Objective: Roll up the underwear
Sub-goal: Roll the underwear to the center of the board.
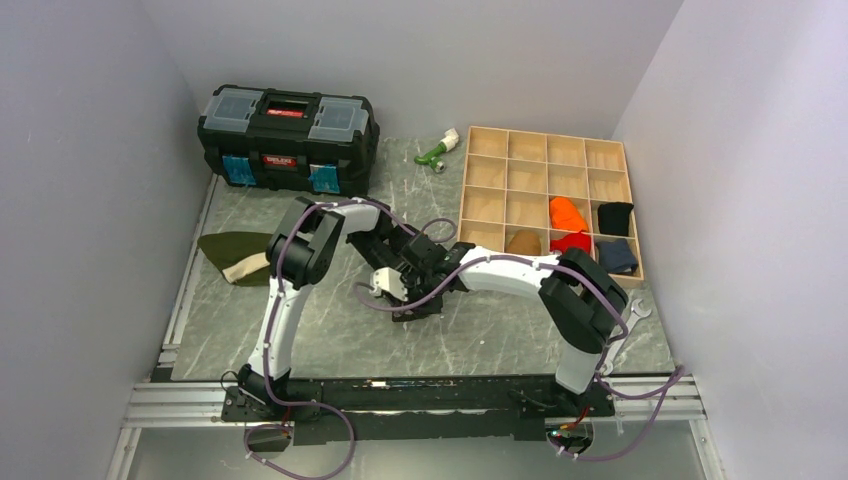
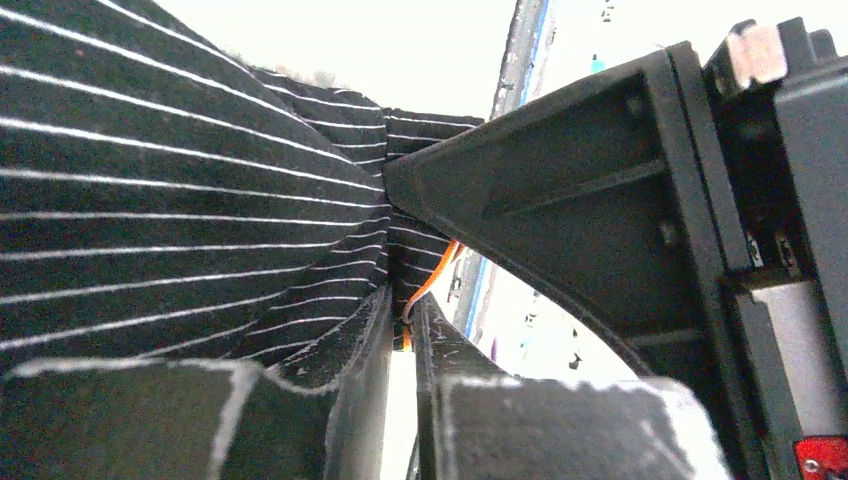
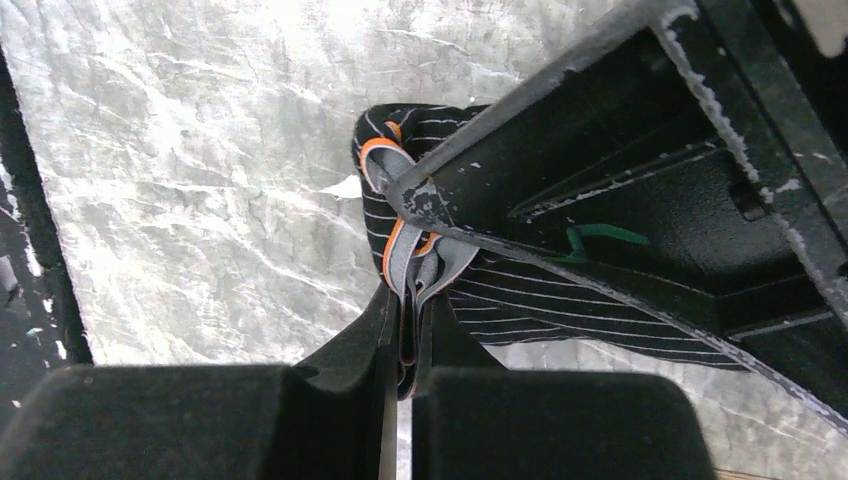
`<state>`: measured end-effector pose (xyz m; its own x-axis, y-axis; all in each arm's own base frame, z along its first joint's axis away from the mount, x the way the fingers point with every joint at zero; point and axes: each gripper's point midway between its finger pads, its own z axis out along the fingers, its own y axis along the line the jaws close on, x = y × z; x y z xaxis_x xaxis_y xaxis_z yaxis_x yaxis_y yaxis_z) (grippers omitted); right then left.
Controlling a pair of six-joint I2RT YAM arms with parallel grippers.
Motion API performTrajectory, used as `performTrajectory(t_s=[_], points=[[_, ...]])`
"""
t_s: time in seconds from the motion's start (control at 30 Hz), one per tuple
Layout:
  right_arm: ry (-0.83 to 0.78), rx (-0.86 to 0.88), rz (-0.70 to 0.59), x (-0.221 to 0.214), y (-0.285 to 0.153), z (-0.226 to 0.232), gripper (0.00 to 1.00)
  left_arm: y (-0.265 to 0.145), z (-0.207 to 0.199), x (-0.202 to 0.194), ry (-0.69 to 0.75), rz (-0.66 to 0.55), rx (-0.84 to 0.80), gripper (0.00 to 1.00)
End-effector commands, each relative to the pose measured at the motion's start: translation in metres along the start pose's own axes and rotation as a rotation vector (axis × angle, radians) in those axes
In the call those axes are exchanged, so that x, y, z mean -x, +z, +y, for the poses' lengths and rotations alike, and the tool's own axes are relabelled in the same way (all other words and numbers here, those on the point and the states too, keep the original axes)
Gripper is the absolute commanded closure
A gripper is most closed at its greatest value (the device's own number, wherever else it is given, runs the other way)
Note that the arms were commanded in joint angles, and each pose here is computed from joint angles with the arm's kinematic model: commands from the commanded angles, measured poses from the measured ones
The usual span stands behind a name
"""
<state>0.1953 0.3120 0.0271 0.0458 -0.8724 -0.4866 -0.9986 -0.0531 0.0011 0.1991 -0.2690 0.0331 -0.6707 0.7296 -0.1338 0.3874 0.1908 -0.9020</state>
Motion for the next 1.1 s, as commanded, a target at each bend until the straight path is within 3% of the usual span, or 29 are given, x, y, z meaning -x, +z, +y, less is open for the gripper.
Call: performTrajectory(t_s=[0.0,0.7,0.9,1.07], points=[[0.068,0.080,-0.008,-0.002,-0.003,0.009,1.00,-0.010,-0.008,0.007,0.111,-0.028,0.061,0.80],[0.132,0.092,-0.003,-0.003,-0.010,0.007,1.00,-0.045,-0.019,-0.005,0.170,-0.095,0.152,0.57],[0.149,0.126,-0.018,0.000,-0.011,0.008,1.00,-0.071,-0.018,-0.012,0.168,-0.172,0.228,0.56],[0.166,0.196,-0.053,0.007,-0.015,0.005,1.00,-0.107,-0.004,-0.025,0.121,-0.312,0.349,0.56]])
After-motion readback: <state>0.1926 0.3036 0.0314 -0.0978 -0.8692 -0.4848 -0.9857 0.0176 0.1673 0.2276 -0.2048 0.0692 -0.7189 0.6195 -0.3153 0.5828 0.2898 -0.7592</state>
